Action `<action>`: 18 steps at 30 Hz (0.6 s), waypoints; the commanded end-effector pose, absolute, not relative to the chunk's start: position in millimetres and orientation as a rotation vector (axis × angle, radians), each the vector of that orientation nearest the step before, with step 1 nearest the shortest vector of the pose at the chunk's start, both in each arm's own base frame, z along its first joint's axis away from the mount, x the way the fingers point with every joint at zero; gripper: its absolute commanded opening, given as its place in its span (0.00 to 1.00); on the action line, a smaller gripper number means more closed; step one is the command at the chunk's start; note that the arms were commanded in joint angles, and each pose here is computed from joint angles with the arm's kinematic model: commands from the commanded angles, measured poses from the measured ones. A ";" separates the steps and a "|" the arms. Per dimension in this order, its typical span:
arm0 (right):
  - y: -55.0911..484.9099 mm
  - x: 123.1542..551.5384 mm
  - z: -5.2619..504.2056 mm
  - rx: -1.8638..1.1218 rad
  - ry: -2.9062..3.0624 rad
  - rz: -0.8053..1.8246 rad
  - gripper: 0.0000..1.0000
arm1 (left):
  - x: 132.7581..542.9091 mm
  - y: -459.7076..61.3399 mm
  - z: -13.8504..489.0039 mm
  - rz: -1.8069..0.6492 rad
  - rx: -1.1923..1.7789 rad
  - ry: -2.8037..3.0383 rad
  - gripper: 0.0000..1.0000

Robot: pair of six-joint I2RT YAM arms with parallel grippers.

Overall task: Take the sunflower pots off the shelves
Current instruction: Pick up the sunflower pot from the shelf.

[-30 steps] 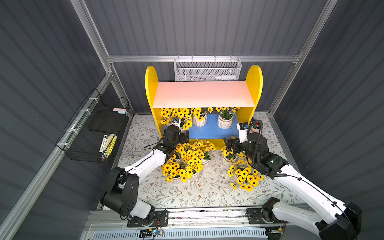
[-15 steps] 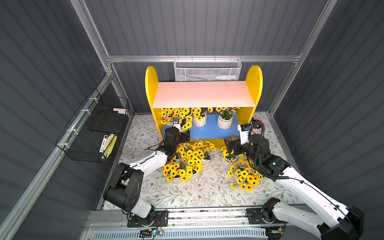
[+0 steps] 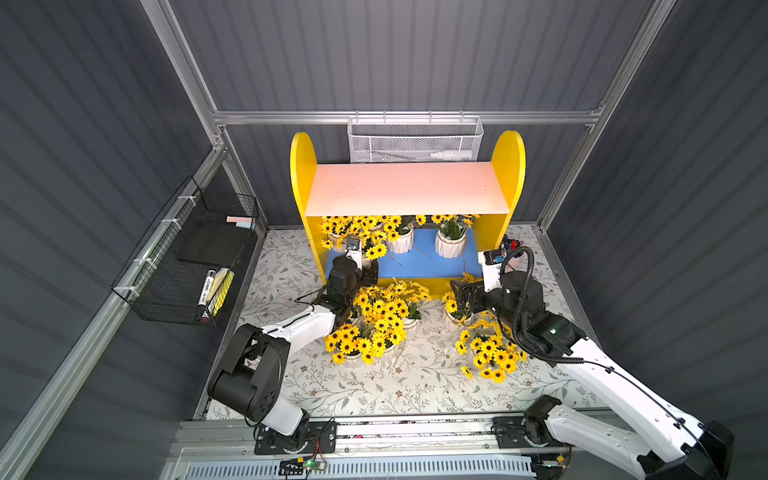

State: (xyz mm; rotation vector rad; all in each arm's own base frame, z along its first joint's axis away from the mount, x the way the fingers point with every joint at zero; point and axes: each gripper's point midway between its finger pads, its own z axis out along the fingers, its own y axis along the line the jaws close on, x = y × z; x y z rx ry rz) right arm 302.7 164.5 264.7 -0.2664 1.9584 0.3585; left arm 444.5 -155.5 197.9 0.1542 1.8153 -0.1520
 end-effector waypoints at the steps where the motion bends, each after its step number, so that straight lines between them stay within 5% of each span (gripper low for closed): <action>1: 163.7 300.2 258.4 -0.273 1.971 0.362 0.99 | 436.9 -158.7 201.6 -0.154 0.221 1.803 0.72; 18: 159.9 319.3 253.4 -0.195 1.960 0.305 0.99 | 407.9 -144.3 217.9 -0.163 0.195 1.788 0.59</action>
